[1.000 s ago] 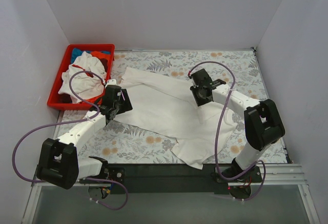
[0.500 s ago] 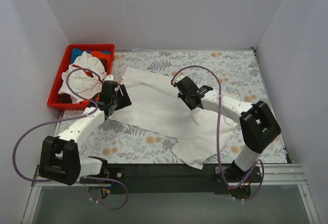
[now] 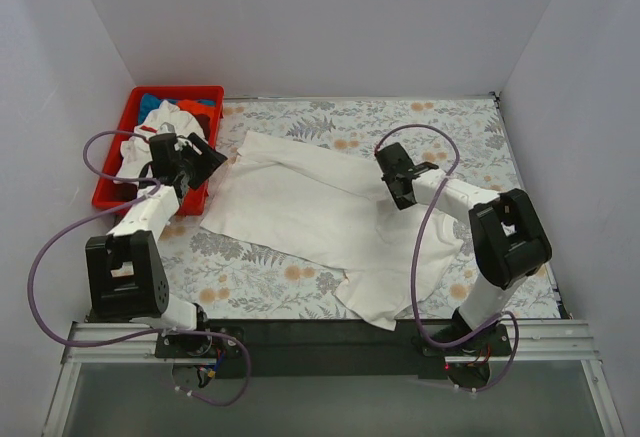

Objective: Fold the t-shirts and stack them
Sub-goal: Fold the tshirt

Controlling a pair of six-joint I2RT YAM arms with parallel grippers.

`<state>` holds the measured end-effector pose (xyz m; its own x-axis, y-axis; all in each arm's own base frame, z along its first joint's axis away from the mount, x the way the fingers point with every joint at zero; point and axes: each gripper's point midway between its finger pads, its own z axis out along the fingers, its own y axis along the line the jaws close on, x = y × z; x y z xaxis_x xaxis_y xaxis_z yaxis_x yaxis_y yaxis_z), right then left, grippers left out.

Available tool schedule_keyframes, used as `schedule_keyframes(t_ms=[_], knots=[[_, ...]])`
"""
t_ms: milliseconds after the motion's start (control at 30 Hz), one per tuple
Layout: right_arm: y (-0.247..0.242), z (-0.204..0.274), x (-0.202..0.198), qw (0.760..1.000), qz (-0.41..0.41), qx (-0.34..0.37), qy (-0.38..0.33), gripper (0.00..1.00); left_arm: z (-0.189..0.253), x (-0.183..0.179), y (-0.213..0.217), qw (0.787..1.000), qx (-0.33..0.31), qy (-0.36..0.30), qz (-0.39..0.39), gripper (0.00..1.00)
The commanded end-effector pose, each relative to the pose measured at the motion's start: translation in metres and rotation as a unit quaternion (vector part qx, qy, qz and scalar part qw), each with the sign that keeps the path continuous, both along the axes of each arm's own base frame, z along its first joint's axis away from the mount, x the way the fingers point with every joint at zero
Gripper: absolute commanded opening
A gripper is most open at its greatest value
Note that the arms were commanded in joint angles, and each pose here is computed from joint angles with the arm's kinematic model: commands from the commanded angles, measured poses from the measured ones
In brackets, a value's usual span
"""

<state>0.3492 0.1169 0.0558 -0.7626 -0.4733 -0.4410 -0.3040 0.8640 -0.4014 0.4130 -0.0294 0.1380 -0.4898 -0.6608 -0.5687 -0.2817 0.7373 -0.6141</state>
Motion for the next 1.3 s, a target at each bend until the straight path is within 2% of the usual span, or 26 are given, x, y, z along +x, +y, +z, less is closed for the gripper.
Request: schedule_keyframes(t_ms=[0, 167, 200, 300, 467, 667, 833, 1000, 1267], knots=[[-0.018, 0.016, 0.000, 0.998, -0.056, 0.031, -0.023, 0.35, 0.036, 0.020, -0.004, 0.998, -0.032, -0.051, -0.023, 0.63], [0.014, 0.036, -0.005, 0.995, -0.003, 0.098, -0.020, 0.38, 0.032, 0.015, -0.004, 0.998, -0.035, -0.044, -0.030, 0.63], [0.025, 0.041, -0.006, 0.994, 0.012, 0.105, -0.024, 0.45, 0.031, 0.014, -0.004, 0.998, -0.035, -0.044, -0.031, 0.63], [0.050, 0.050, -0.006, 0.991, 0.037, 0.124, -0.029, 0.54, 0.030, 0.010, -0.004, 0.998, -0.032, -0.044, -0.034, 0.63], [0.077, 0.041, -0.002, 0.990, 0.042, 0.134, -0.017, 0.62, 0.029, 0.001, -0.005, 0.998, -0.022, -0.043, -0.038, 0.63], [0.070, 0.016, 0.007, 0.996, 0.015, 0.087, -0.011, 0.63, 0.025, -0.007, -0.015, 0.998, 0.001, -0.036, -0.042, 0.63], [0.039, 0.006, 0.006, 0.999, -0.015, 0.041, -0.012, 0.61, 0.019, -0.013, -0.043, 0.997, 0.015, -0.025, -0.074, 0.63], [0.009, 0.004, 0.002, 0.995, -0.058, 0.076, -0.004, 0.59, 0.019, -0.015, -0.056, 0.995, 0.022, -0.023, -0.092, 0.63], [0.006, -0.008, 0.000, 0.981, -0.056, 0.186, 0.016, 0.59, 0.009, -0.015, -0.060, 0.995, 0.025, -0.007, -0.097, 0.62]])
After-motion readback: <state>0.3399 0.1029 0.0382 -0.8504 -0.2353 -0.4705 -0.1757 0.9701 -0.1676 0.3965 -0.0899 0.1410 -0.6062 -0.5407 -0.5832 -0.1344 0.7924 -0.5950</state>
